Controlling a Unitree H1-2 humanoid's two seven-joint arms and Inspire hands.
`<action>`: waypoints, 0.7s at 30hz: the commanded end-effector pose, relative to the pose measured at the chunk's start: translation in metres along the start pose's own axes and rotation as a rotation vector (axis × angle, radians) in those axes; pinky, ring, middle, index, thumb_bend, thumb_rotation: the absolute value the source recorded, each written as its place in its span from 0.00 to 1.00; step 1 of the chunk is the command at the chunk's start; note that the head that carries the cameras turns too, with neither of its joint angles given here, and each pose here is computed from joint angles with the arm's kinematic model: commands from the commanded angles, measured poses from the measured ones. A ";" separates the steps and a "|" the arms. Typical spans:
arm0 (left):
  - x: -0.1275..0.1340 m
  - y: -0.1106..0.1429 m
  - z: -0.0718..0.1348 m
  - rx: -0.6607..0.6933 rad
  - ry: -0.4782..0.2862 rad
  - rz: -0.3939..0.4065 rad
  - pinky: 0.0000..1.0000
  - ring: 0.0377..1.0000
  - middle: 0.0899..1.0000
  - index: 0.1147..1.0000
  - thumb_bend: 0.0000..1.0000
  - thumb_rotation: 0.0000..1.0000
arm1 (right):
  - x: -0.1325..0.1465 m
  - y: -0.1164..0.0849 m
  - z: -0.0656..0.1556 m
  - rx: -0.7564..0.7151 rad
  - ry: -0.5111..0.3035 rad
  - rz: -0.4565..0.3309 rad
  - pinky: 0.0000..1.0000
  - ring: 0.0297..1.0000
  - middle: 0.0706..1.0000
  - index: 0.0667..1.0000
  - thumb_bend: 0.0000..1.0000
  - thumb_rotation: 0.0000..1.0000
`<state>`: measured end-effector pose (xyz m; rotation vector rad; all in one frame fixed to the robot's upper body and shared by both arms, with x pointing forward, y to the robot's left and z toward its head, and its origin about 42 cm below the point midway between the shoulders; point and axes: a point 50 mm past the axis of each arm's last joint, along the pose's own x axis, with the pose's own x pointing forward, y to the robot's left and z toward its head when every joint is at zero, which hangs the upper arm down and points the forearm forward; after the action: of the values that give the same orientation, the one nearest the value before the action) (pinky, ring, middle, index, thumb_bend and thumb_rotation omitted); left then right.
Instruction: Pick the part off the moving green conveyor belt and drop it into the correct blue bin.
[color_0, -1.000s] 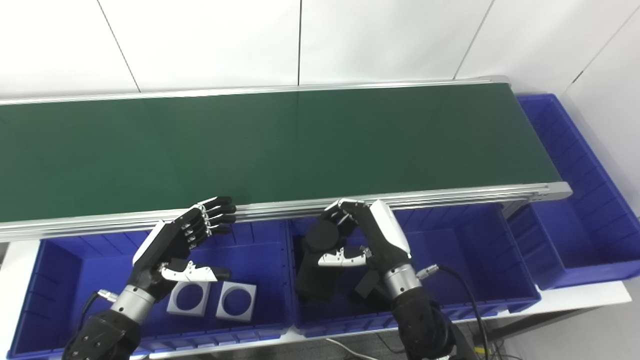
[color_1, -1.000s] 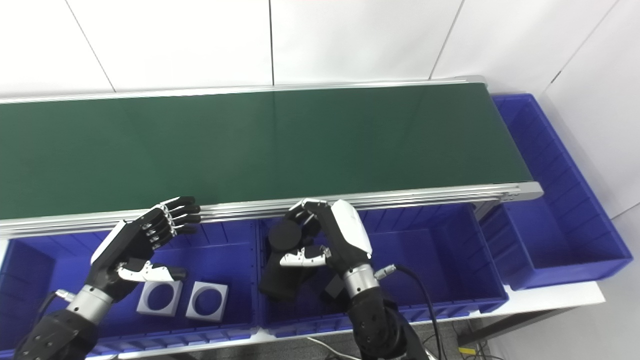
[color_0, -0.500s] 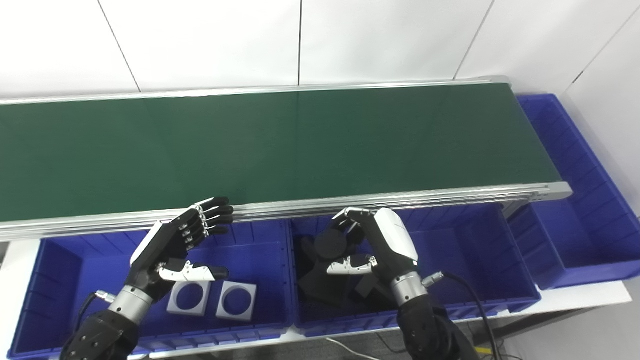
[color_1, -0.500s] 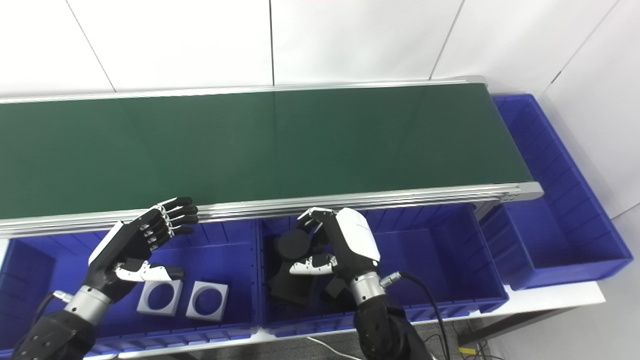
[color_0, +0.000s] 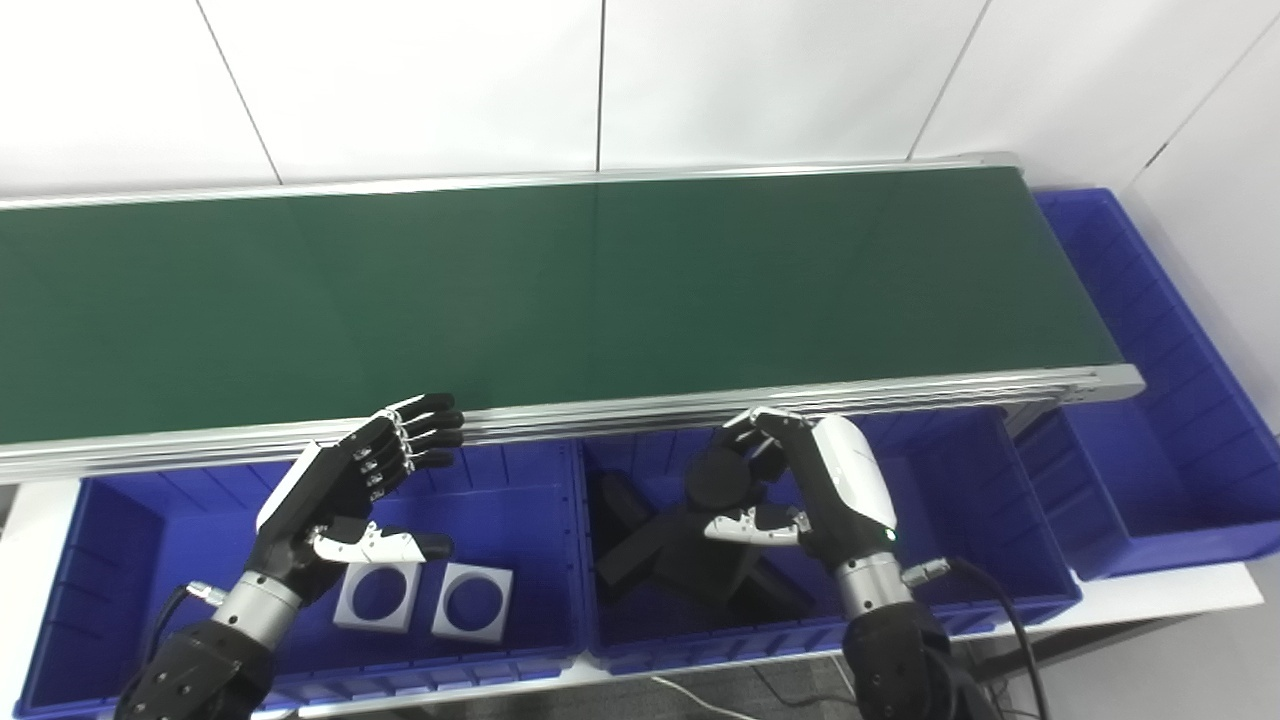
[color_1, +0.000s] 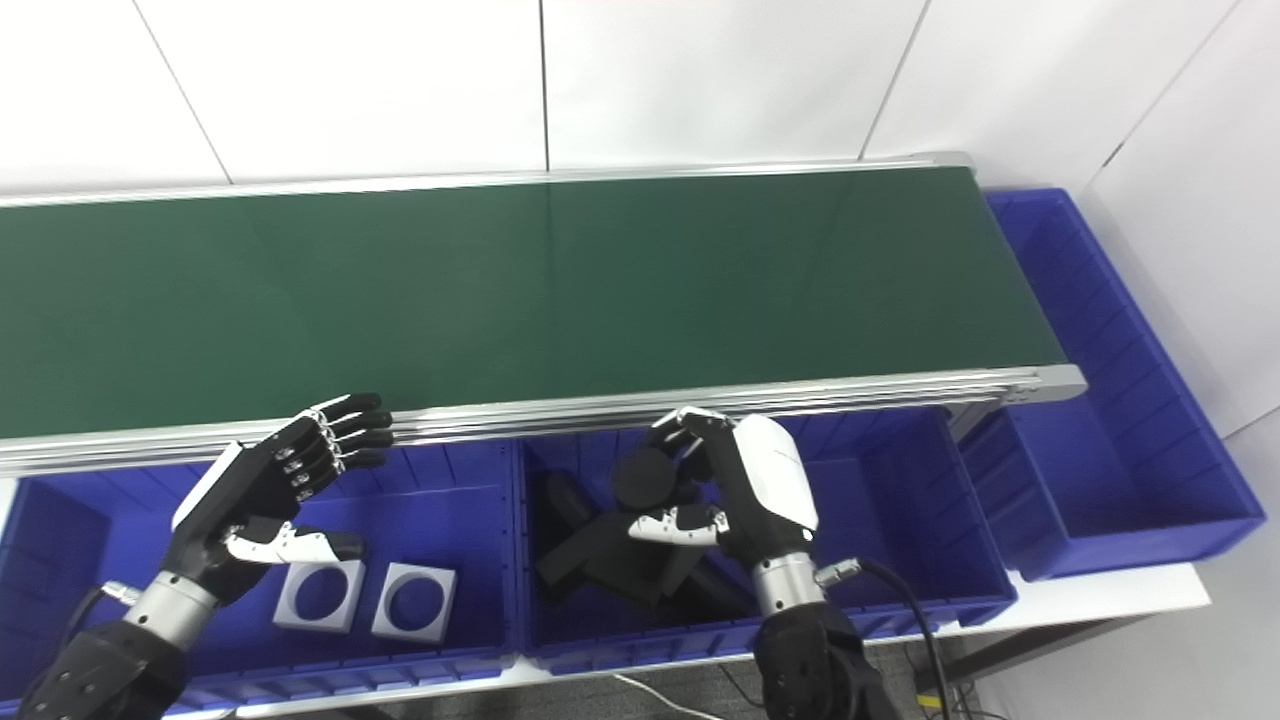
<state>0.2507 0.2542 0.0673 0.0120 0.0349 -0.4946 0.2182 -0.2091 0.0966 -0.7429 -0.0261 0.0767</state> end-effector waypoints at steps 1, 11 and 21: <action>0.002 0.006 0.010 0.016 -0.033 -0.003 0.77 0.78 0.79 0.80 1.00 0.15 | 0.003 -0.008 0.011 0.012 -0.033 -0.043 0.41 0.39 0.47 0.49 0.51 0.00; 0.002 0.003 0.012 0.017 -0.038 -0.005 0.76 0.77 0.78 0.80 1.00 0.15 | 0.004 -0.009 0.019 -0.007 0.006 0.121 0.64 0.71 0.73 0.69 0.83 0.16; 0.001 0.002 0.012 0.001 -0.044 -0.004 0.74 0.77 0.78 0.80 1.00 0.13 | 0.005 -0.010 0.024 -0.029 0.034 0.184 0.71 0.81 0.83 0.82 0.95 0.28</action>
<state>0.2488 0.2535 0.0669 0.0045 0.0475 -0.4951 0.2191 -0.2001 0.1090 -0.7688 0.1202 0.2565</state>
